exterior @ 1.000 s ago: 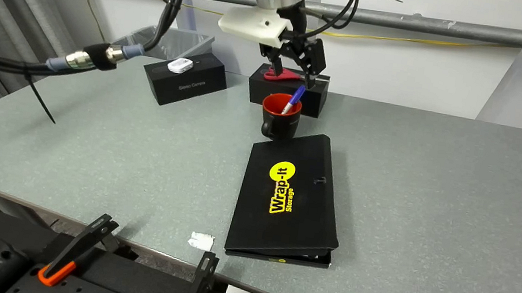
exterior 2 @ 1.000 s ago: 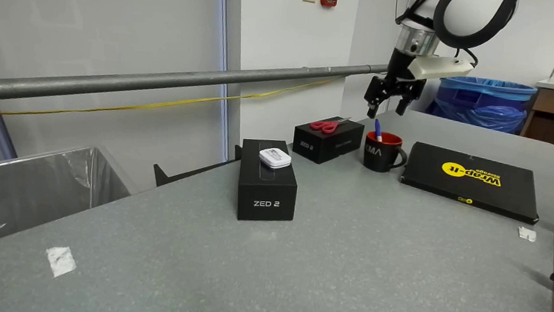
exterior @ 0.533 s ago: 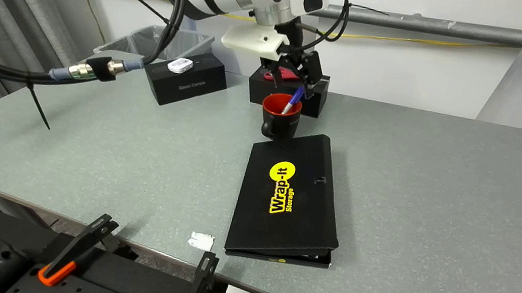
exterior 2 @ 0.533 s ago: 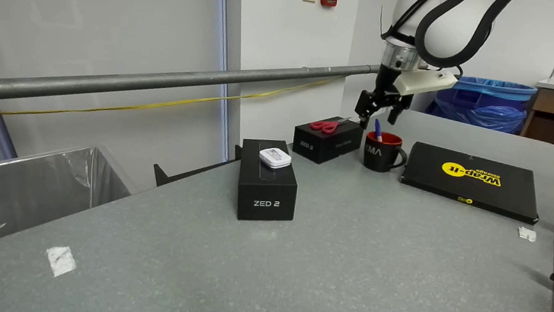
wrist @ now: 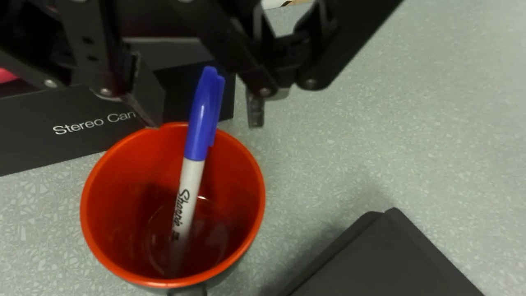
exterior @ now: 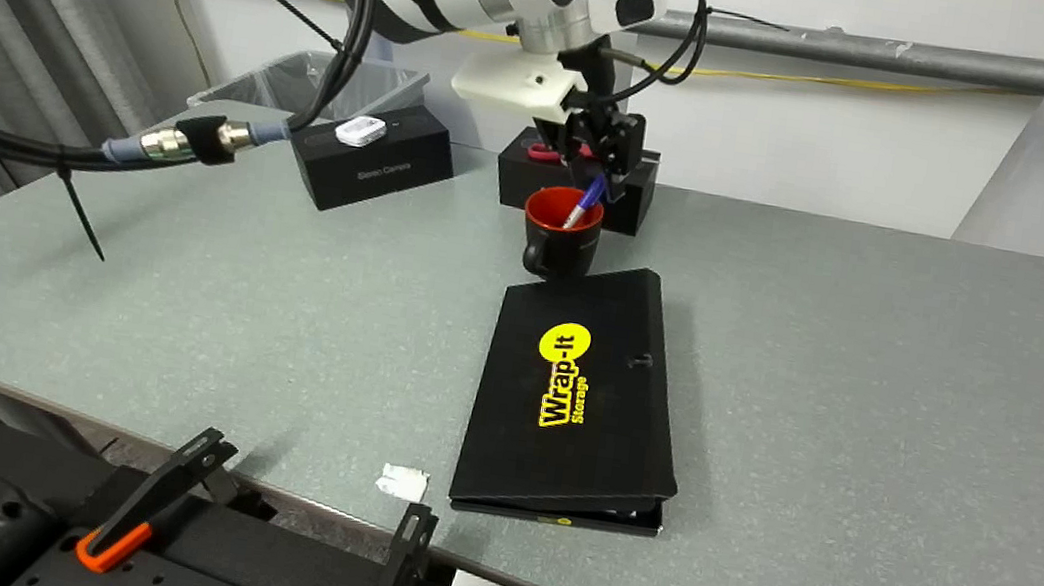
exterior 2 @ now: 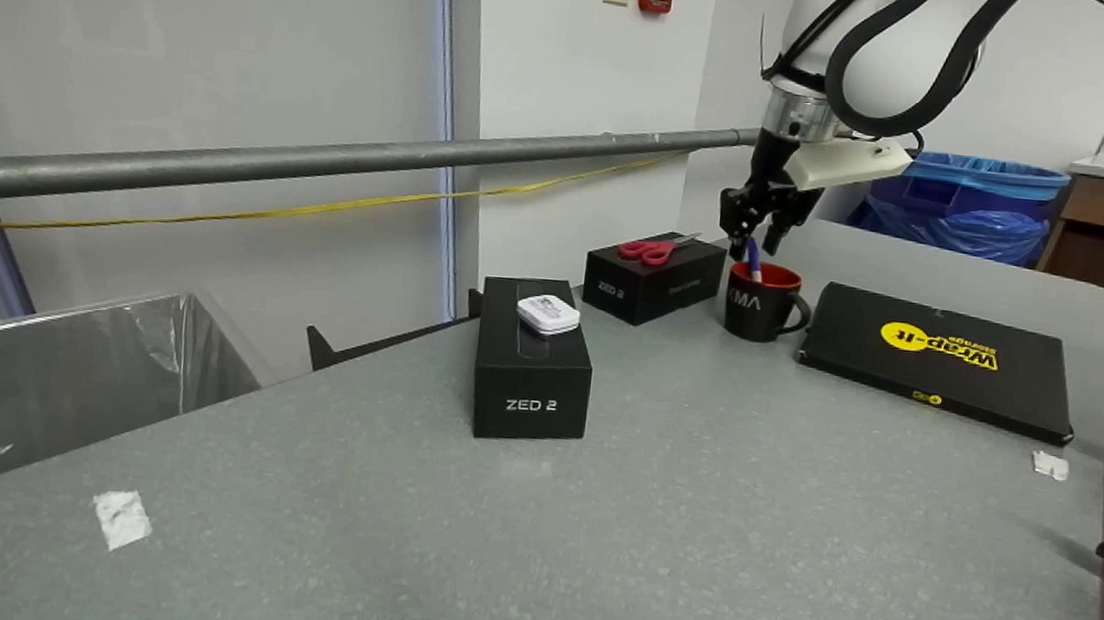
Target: Remove the blue pen from the mug and put it on the table
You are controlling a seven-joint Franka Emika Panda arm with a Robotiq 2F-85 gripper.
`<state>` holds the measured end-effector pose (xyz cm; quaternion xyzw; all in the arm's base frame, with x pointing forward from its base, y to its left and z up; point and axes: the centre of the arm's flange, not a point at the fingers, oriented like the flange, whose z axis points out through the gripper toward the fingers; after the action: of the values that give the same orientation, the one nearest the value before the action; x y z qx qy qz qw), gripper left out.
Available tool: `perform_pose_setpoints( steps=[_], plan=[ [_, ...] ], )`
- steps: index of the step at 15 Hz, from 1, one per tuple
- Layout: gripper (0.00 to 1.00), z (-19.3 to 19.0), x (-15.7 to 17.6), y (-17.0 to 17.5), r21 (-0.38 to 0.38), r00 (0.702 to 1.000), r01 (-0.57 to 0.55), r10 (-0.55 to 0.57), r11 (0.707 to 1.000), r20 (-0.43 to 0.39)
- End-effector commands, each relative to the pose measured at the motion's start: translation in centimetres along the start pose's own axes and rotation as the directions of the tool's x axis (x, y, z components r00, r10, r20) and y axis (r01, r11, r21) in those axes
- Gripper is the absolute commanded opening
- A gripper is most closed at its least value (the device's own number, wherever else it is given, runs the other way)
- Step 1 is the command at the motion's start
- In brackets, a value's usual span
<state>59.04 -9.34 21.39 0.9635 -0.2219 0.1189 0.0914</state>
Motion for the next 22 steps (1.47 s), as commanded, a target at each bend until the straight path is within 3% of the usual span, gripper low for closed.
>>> perform_pose_setpoints(
  steps=[1,4,7,14,16,18,22],
  plan=[
    [0.22,0.0,0.6,-0.3,0.009,0.999,-0.024,0.024,1.0,-0.028],
    [0.0,-0.3,0.8,-0.1,0.014,0.999,-0.03,0.031,0.999,-0.032],
    [0.03,-2.0,1.0,0.4,0.035,0.998,-0.045,0.047,0.998,-0.049],
    [0.03,-12.5,0.2,2.3,0.142,0.983,-0.058,0.081,0.988,-0.164],
    [0.03,-13.9,-1.0,0.9,0.18,0.991,0.013,0.011,0.984,-0.13],
    [0.03,-13.0,-3.1,-2.3,0.191,0.993,0.097,-0.083,0.977,-0.081],
    [0.03,-8.3,-8.4,-8.9,0.161,0.956,0.285,-0.292,0.945,0.016]
  ],
)
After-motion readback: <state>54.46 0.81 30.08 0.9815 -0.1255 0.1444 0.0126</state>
